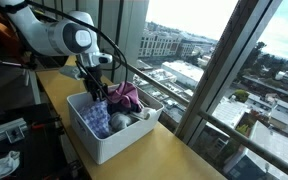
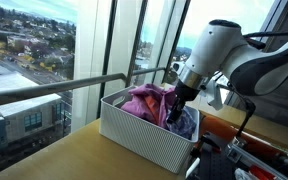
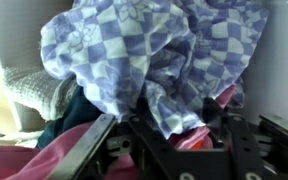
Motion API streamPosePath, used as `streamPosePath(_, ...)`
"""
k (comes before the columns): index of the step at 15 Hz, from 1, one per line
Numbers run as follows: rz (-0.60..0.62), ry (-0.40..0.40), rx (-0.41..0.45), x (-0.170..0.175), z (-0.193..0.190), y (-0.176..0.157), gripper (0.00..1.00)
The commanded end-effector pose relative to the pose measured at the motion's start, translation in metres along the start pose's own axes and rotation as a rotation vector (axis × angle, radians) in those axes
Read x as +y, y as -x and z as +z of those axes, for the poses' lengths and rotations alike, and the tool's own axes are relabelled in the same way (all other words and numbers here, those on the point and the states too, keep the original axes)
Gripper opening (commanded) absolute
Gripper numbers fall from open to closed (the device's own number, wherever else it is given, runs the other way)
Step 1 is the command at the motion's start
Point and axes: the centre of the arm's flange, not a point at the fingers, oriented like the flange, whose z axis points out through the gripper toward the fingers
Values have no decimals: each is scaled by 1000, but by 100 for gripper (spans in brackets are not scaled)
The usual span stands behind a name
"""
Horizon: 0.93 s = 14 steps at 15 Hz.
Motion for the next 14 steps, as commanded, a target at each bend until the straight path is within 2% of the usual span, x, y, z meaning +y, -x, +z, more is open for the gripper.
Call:
streamPosePath(1,11,55,85,25,-89,3,93)
streamPosePath(2,16,72,106,30,-106,-1,99)
streamPosePath(4,29,96,150,39,-132,-7,100)
streamPosePath(5,41,102,168,42,-140,-10,73)
streamPosePath(6,53,109,187,45,-145,-14,75)
streamPosePath(7,60,109,205,46,-144,-18,71)
streamPosePath(9,63,109,229,49,-136,-27,55)
streamPosePath(14,51,113,224,54,-107,-43,17)
